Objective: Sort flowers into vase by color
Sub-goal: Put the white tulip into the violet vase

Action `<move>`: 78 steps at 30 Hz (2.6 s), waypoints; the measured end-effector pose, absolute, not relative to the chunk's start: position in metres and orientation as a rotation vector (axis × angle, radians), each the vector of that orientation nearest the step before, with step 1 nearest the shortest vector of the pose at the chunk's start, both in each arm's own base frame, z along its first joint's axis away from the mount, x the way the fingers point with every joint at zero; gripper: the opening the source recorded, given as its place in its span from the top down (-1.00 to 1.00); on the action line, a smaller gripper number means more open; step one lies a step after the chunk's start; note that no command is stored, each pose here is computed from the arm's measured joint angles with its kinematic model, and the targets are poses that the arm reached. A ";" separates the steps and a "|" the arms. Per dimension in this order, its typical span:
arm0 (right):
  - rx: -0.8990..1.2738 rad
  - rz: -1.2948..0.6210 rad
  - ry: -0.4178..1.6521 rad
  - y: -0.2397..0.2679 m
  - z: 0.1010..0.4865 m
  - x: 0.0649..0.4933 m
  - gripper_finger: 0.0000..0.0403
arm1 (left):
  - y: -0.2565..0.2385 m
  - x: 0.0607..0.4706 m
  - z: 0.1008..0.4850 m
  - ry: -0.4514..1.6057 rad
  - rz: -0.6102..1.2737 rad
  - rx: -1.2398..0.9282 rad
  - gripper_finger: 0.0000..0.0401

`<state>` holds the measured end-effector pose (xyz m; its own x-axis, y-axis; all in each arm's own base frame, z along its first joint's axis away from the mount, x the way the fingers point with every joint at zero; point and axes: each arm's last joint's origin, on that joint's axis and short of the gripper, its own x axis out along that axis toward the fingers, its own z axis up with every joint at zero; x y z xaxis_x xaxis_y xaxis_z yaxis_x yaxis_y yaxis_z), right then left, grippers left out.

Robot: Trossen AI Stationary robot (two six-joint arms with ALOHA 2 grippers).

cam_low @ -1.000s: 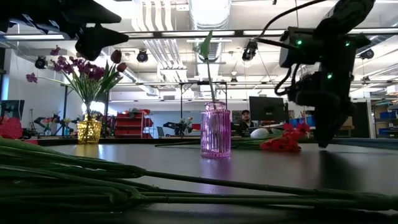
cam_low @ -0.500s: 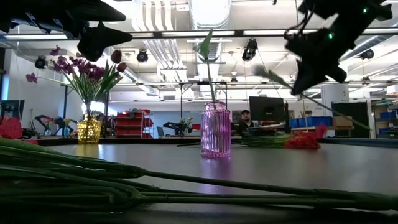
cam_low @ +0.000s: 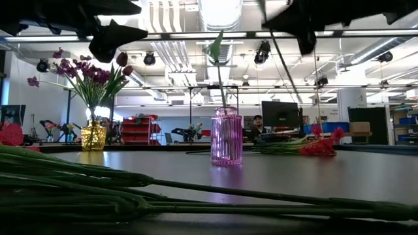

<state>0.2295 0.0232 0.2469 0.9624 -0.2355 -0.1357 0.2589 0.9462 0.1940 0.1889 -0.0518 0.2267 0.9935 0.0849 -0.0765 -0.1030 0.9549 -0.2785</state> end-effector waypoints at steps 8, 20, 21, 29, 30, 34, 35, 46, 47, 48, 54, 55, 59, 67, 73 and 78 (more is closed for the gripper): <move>0.131 -0.146 -0.239 0.047 0.236 0.248 0.95 | -0.055 0.201 0.222 0.020 0.109 -0.267 -0.07; 0.119 -0.152 -0.322 0.060 0.185 0.293 0.95 | -0.061 0.220 0.197 0.078 0.124 -0.237 -0.07; 0.118 -0.153 -0.320 0.060 0.184 0.295 0.95 | -0.062 0.221 0.195 0.080 0.124 -0.241 -0.07; 0.037 -0.189 -0.321 0.060 0.189 0.293 0.95 | -0.062 0.230 0.179 0.133 0.131 -0.209 -0.02; 0.040 -0.189 -0.318 0.060 0.189 0.294 0.95 | -0.060 0.232 0.177 0.137 0.140 -0.212 -0.01; 0.060 -0.184 -0.271 0.061 0.184 0.295 0.95 | -0.056 0.236 0.169 0.167 0.166 -0.216 0.03; 0.054 -0.183 -0.252 0.061 0.182 0.296 0.95 | -0.055 0.237 0.166 0.177 0.173 -0.212 0.04; 0.042 -0.174 -0.033 0.061 0.175 0.295 0.67 | -0.010 0.259 0.151 0.298 0.265 -0.203 0.02; 0.042 -0.175 -0.005 0.061 0.176 0.294 0.60 | -0.003 0.261 0.149 0.324 0.271 -0.189 0.00; 0.046 -0.175 0.025 0.061 0.177 0.293 0.52 | 0.003 0.264 0.147 0.347 0.271 -0.170 -0.02; 0.070 -0.182 0.152 0.058 0.190 0.279 0.10 | 0.036 0.284 0.138 0.417 0.283 -0.005 -0.16; 0.070 -0.179 0.165 0.058 0.194 0.275 0.04 | 0.042 0.288 0.137 0.423 0.284 0.014 -0.17; 0.053 -0.152 0.179 0.062 0.210 0.261 -0.13 | 0.071 0.300 0.132 0.459 0.262 0.021 -0.18; 0.034 -0.098 0.154 0.071 0.227 0.246 -0.31 | 0.116 0.313 0.108 0.539 0.274 0.005 -0.07; 0.049 -0.059 0.131 0.080 0.233 0.241 -0.35 | 0.131 0.320 0.090 0.603 0.298 -0.015 0.06; 0.074 -0.024 0.151 0.086 0.242 0.230 -0.34 | 0.137 0.327 0.080 0.646 0.288 -0.030 0.32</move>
